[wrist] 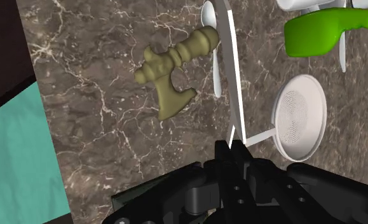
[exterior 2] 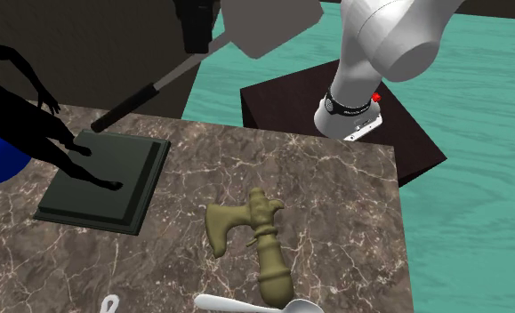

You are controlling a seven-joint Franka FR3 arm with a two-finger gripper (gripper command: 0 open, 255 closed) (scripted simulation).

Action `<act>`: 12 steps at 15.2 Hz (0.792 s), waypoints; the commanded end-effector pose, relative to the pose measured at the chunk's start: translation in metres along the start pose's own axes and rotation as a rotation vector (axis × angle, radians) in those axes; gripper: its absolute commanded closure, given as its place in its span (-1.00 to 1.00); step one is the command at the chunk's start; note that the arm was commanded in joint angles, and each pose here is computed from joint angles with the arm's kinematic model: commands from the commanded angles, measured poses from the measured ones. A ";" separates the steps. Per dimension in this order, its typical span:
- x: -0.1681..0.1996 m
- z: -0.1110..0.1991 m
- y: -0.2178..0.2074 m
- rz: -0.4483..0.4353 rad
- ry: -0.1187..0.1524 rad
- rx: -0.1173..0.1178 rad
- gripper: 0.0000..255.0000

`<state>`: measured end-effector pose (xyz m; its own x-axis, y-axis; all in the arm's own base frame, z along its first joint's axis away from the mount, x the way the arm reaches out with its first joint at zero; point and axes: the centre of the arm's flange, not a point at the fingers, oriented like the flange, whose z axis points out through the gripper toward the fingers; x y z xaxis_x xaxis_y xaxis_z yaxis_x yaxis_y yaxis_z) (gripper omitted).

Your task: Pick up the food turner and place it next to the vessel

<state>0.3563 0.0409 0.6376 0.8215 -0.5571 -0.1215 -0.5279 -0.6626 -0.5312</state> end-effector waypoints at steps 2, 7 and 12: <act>0.039 -0.009 0.004 -0.001 0.000 -0.001 1.00; 0.103 -0.023 0.011 -0.001 0.000 -0.001 1.00; 0.167 -0.036 0.018 -0.001 0.000 -0.001 1.00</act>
<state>0.4661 -0.0685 0.6378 0.8220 -0.5565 -0.1212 -0.5273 -0.6630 -0.5314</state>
